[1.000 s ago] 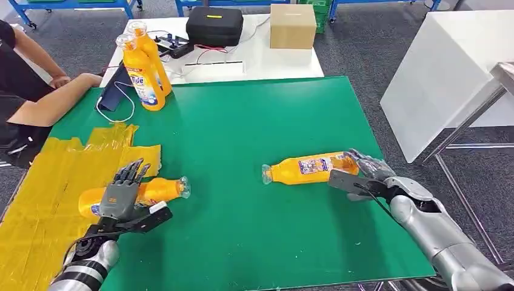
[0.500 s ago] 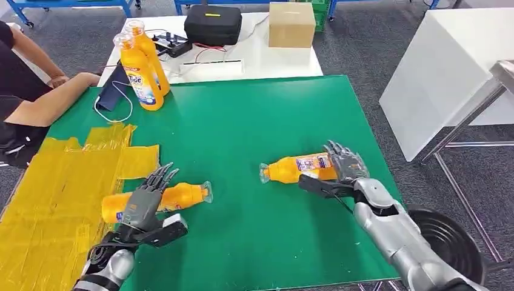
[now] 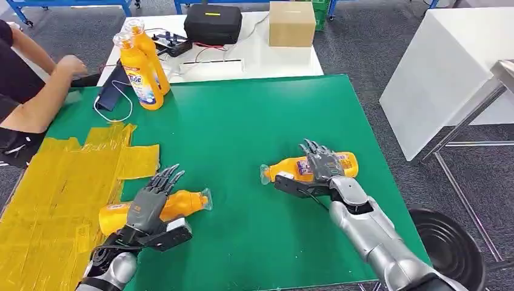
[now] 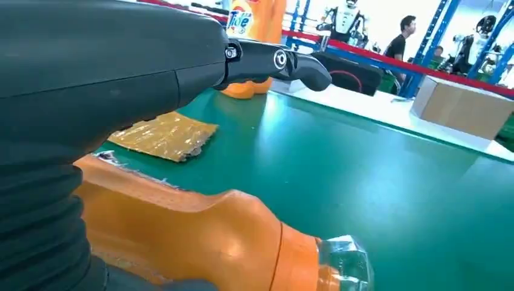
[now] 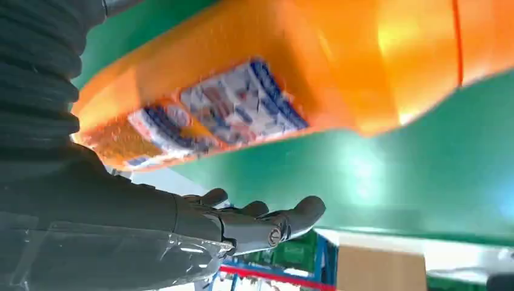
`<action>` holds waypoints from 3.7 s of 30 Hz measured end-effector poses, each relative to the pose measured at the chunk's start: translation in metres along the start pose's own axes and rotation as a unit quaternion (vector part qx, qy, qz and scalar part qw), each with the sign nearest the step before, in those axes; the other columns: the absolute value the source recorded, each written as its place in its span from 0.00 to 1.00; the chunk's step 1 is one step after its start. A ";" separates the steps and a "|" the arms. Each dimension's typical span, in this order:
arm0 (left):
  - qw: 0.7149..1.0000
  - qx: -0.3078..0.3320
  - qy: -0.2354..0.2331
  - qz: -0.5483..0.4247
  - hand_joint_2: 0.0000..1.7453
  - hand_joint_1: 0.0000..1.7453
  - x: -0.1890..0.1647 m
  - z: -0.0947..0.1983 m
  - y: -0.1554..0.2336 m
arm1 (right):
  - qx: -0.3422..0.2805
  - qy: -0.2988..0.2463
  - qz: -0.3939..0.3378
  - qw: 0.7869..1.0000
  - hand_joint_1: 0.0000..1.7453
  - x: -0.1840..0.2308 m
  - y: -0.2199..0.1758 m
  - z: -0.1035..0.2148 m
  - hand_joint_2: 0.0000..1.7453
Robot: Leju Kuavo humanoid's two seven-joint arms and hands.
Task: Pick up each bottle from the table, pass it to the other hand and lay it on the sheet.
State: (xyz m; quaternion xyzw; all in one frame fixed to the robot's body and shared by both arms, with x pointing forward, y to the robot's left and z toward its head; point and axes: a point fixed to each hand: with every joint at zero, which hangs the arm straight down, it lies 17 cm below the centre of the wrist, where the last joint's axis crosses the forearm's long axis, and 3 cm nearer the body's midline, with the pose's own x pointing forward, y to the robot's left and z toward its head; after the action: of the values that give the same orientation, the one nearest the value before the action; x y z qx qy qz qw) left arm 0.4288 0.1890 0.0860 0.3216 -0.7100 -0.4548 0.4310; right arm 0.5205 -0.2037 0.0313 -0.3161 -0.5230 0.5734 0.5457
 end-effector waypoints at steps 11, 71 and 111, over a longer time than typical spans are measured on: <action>1.000 0.006 -0.014 0.005 1.00 0.00 0.011 -0.005 0.001 | 0.077 0.084 0.045 0.992 0.00 -0.062 0.024 -0.002 1.00; 0.668 0.048 -0.111 0.735 1.00 0.00 0.085 0.053 0.087 | -0.008 -0.330 -0.423 0.844 1.00 0.261 -0.060 0.103 1.00; 0.771 0.070 -0.147 0.616 1.00 0.00 0.120 0.029 0.092 | 0.144 -0.377 -0.378 0.833 1.00 0.392 0.018 0.128 1.00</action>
State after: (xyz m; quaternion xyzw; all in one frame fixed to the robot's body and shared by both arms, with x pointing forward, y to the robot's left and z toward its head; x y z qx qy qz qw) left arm 0.3462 0.1328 0.2035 -0.2263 -0.8402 -0.0826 0.4858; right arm 0.3156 0.1414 0.1284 0.2294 -0.6786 0.4658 0.5195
